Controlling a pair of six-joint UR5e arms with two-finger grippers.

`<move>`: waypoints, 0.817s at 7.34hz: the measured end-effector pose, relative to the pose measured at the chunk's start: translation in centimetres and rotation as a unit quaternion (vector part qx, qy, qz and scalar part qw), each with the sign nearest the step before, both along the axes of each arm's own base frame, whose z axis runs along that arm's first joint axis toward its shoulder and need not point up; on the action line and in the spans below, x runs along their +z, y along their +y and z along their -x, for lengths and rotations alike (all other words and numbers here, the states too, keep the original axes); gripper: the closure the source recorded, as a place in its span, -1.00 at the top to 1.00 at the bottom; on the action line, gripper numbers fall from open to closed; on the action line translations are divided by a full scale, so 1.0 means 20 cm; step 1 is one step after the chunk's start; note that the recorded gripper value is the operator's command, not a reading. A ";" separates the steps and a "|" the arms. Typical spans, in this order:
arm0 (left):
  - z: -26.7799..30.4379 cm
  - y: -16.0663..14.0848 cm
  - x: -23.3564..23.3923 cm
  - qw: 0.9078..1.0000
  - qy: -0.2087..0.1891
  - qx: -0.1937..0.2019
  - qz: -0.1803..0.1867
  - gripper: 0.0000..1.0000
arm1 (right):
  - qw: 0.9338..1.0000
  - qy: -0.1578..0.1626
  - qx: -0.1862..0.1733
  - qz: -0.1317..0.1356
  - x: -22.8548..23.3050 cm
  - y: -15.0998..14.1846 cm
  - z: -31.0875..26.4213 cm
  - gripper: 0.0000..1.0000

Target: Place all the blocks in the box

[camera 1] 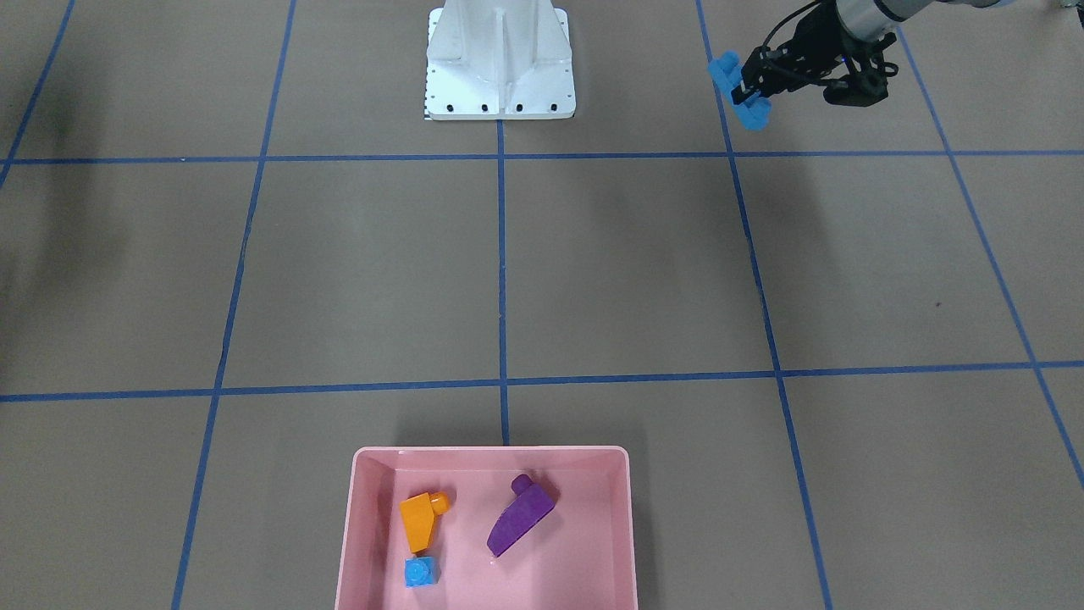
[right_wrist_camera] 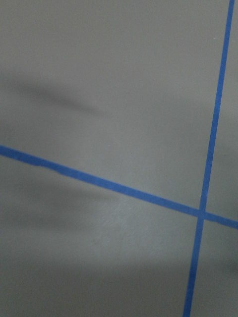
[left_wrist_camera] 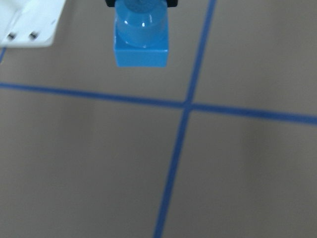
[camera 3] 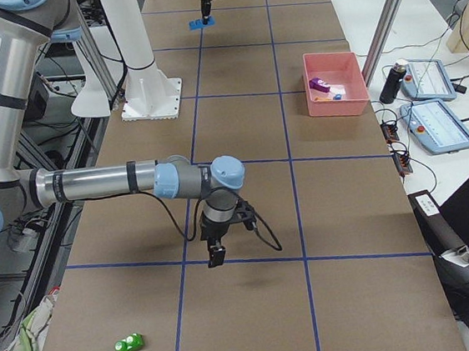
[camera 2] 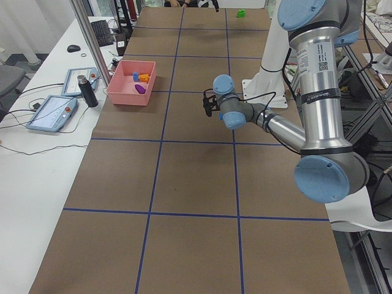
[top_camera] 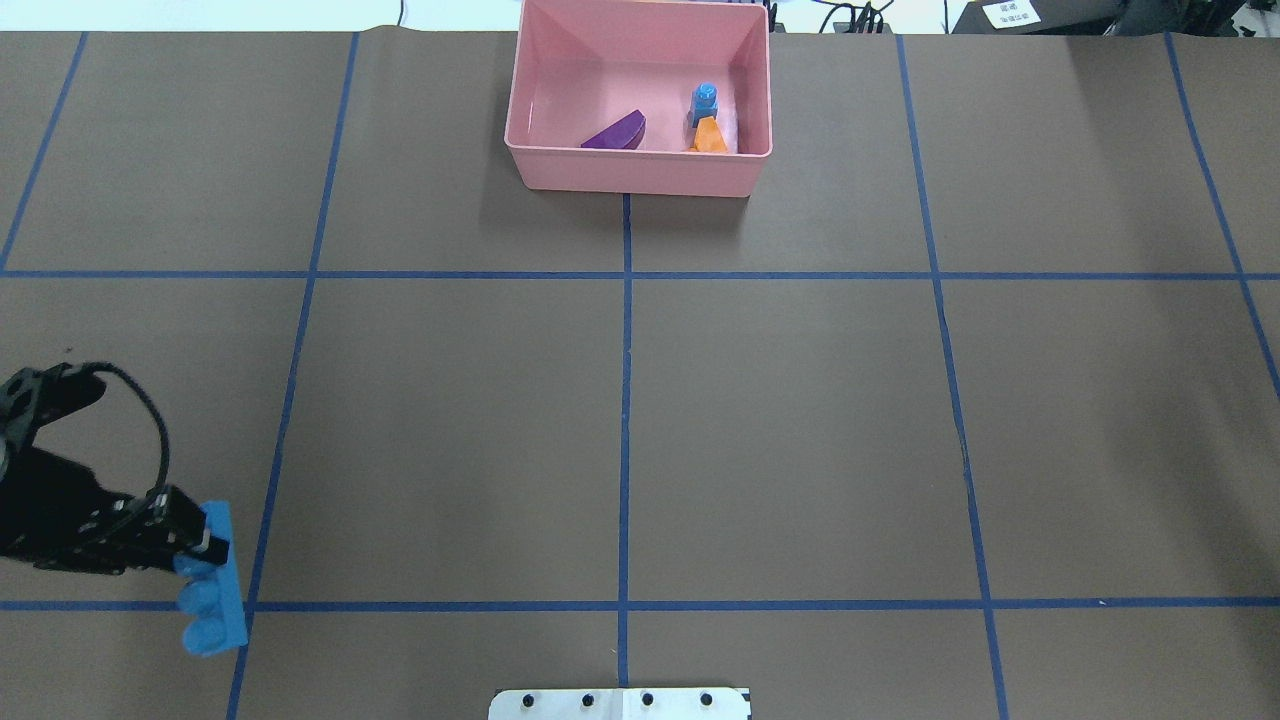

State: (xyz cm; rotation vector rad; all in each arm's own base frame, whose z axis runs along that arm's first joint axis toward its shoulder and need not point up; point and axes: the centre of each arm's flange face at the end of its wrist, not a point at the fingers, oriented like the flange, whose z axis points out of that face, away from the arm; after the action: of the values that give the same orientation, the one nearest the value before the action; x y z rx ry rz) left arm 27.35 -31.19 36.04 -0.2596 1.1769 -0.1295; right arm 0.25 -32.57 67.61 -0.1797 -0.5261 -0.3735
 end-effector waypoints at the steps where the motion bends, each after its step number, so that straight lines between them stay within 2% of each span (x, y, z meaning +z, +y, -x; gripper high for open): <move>1: 0.00 -0.18 -0.10 1.000 0.005 -0.010 -0.007 -1.00 | 1.000 -0.002 -0.010 0.000 0.22 0.12 -0.04 1.00; 2: 0.02 -0.34 -0.18 1.000 0.011 -0.021 -0.009 -1.00 | 1.000 -0.005 -0.018 -0.003 0.42 0.24 -0.09 1.00; 4: 0.03 -0.56 -0.26 0.999 0.018 -0.040 -0.011 -1.00 | 0.999 -0.012 -0.031 -0.009 0.73 0.47 -0.16 1.00; 6: 0.03 -0.72 -0.30 0.998 0.017 -0.057 -0.010 -1.00 | 0.999 -0.019 -0.042 -0.008 0.89 0.70 -0.22 1.00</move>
State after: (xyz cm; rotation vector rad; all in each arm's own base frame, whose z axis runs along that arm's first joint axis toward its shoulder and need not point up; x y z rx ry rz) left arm 26.84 -45.65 30.05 -0.1764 1.2269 -0.2140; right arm 4.56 -18.48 85.41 -0.1797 -0.5544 -0.4634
